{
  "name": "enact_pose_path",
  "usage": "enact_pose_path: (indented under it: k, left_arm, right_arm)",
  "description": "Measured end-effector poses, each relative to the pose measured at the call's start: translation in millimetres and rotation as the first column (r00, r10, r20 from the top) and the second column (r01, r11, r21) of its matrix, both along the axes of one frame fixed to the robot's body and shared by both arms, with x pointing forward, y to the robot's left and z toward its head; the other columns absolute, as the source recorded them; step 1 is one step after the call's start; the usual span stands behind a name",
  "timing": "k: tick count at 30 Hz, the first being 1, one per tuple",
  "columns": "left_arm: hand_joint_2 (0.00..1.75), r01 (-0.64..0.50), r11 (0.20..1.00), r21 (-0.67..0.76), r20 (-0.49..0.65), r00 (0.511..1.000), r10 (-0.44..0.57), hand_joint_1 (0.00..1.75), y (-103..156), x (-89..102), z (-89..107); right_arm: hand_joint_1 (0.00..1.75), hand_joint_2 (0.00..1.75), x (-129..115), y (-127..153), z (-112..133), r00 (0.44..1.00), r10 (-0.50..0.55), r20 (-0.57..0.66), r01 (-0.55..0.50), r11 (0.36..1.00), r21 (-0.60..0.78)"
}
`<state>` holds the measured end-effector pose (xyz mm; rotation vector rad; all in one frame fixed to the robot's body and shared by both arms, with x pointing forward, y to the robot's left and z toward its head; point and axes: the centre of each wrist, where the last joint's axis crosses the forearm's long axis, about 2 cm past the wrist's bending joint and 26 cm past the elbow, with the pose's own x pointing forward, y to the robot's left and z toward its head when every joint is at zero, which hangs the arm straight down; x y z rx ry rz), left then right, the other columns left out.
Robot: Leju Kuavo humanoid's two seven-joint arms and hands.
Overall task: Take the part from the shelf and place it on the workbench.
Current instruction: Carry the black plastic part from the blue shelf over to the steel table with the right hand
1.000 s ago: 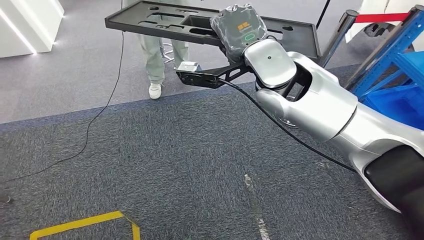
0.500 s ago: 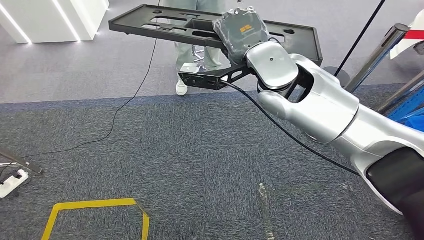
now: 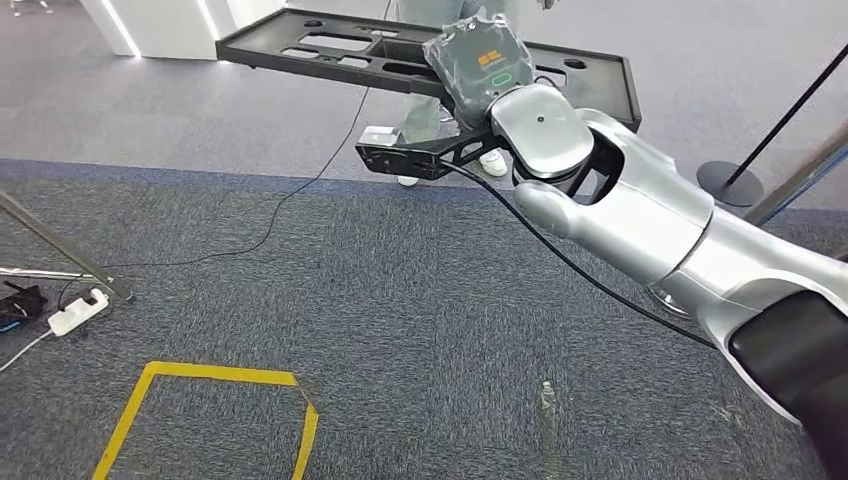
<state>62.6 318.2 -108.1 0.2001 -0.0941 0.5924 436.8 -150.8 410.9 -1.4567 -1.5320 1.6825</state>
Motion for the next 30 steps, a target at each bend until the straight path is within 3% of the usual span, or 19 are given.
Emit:
enact_pose_path:
  k: [14,30]
  left_arm:
    - [1.75,-0.006,1.0,-0.013,-0.013,1.0,0.006,0.0,-0.3,0.0,0.0]
    - [1.75,-0.007,1.0,-0.022,-0.017,1.0,0.006,0.0,-1.4,-0.2,-0.1]
  right_arm:
    - [1.75,1.75,0.0,0.6,-8.3,1.0,0.009,-0.016,-0.009,1.0,0.005]
    - [1.75,1.75,-2.3,21.1,5.0,0.998,0.062,0.009,-0.062,0.998,0.011]
